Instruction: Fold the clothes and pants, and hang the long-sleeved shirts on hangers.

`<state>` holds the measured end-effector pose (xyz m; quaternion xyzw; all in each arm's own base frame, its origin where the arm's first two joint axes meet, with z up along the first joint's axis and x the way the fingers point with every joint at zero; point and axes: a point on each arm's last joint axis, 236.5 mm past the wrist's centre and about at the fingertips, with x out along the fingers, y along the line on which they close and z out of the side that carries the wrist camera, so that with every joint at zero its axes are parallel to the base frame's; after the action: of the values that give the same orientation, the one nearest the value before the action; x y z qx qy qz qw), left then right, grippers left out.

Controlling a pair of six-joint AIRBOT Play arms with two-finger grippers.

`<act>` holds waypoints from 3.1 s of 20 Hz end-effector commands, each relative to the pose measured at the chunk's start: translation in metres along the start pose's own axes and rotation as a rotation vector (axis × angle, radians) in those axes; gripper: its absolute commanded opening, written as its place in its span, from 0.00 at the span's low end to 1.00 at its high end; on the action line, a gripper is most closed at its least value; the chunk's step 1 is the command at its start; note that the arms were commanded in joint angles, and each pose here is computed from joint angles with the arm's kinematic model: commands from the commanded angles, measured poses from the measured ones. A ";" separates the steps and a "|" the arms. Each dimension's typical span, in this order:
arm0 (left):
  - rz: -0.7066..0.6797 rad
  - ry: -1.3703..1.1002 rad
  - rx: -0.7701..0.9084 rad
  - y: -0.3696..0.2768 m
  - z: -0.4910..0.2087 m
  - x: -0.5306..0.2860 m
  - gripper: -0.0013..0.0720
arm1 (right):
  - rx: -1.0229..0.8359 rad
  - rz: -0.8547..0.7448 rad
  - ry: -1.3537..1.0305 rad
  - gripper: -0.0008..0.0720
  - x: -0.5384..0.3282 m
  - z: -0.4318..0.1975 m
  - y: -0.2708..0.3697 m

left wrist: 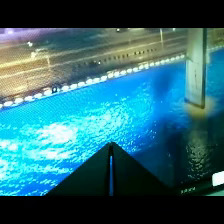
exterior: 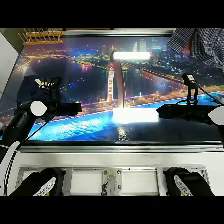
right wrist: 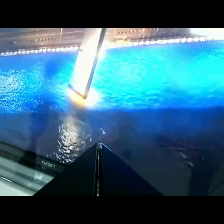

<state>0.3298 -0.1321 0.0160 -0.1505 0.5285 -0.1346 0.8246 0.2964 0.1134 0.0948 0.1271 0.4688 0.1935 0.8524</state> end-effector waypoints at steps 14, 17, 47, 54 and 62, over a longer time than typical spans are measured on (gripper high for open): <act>0.000 -0.003 0.001 0.000 0.001 0.000 0.03 | 0.000 0.001 0.001 0.04 0.000 0.000 0.000; 0.048 -0.079 0.038 0.013 0.025 -0.008 0.87 | 0.000 0.001 0.001 0.04 0.000 0.000 0.000; -0.325 -0.300 0.259 -0.162 0.157 -0.082 0.03 | 0.059 0.118 -0.033 0.04 -0.002 0.009 0.028; -0.256 -0.403 0.581 -0.208 0.110 -0.139 0.03 | 0.056 -0.068 -0.207 0.04 -0.042 0.059 -0.032; 0.001 -0.050 0.243 -0.055 0.081 0.044 0.91 | 0.127 -0.106 -0.183 0.19 -0.038 0.057 -0.060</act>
<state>0.3967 -0.2265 0.0866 -0.0047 0.4359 -0.2669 0.8595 0.3381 0.0450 0.1356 0.1706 0.3963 0.1111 0.8952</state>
